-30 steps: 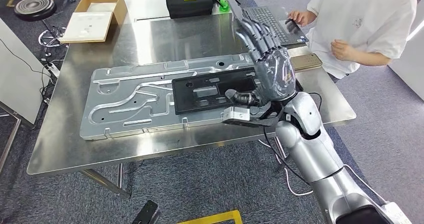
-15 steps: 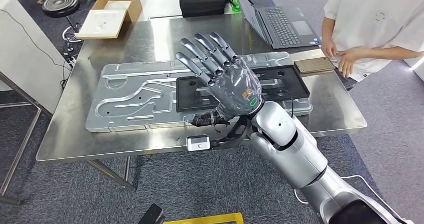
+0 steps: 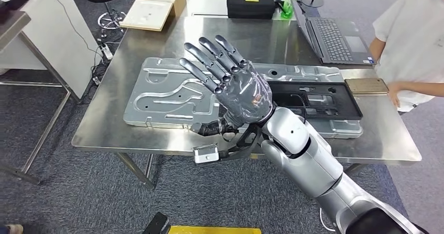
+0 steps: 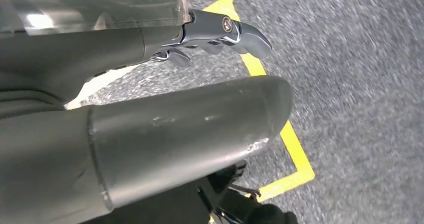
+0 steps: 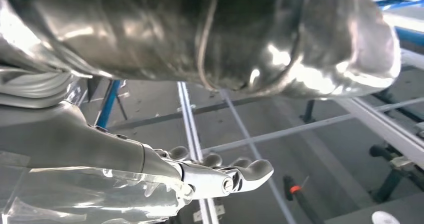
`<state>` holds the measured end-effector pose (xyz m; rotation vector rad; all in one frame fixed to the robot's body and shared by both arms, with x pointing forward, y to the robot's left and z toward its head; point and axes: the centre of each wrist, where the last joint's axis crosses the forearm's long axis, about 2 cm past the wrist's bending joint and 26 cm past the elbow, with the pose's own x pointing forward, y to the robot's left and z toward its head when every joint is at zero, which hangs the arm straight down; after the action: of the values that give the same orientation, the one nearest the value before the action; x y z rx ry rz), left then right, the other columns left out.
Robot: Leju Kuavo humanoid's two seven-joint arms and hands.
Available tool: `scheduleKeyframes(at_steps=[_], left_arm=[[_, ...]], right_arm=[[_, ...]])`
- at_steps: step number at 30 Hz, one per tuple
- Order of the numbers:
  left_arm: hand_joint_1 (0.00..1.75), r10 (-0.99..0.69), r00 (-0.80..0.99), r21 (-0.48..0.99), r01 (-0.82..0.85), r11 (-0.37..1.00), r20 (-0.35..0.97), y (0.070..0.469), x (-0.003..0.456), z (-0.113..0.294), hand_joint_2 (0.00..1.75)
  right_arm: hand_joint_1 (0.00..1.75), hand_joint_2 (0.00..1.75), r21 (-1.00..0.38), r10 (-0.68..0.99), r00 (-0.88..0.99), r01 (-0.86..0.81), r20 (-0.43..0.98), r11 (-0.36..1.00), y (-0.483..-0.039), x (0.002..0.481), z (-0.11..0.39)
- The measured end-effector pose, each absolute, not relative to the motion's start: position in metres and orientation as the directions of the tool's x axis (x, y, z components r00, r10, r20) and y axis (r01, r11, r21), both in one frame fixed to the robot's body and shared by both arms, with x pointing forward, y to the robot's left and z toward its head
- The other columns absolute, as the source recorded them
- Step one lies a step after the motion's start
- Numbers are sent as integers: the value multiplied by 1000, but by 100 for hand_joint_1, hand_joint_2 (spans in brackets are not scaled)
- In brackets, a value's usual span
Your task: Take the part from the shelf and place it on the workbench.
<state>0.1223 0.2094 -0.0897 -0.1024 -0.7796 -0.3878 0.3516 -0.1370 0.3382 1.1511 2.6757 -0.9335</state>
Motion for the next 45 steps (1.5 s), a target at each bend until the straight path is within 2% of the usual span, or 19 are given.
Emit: scheduleKeyframes(at_steps=[18,20,24,27,45], left_arm=[[0,-286,646,51,357,933,707,210,128,-88,0],[0,-250,667,37,317,948,701,205,170,-74,0],[0,-181,649,17,251,968,739,190,291,-6,0],[0,-133,590,4,215,977,796,185,319,17,0],[0,-88,574,-11,166,986,814,179,315,16,0]], right_arm=[[0,0,-499,619,-724,674,-303,545,-136,349,337],[0,0,-495,611,-734,666,-298,558,-128,347,340],[0,0,-470,587,-763,637,-272,611,-90,338,354],[0,0,-462,580,-771,629,-264,625,-83,338,357],[0,0,-478,570,-781,614,-255,628,-76,341,355]])
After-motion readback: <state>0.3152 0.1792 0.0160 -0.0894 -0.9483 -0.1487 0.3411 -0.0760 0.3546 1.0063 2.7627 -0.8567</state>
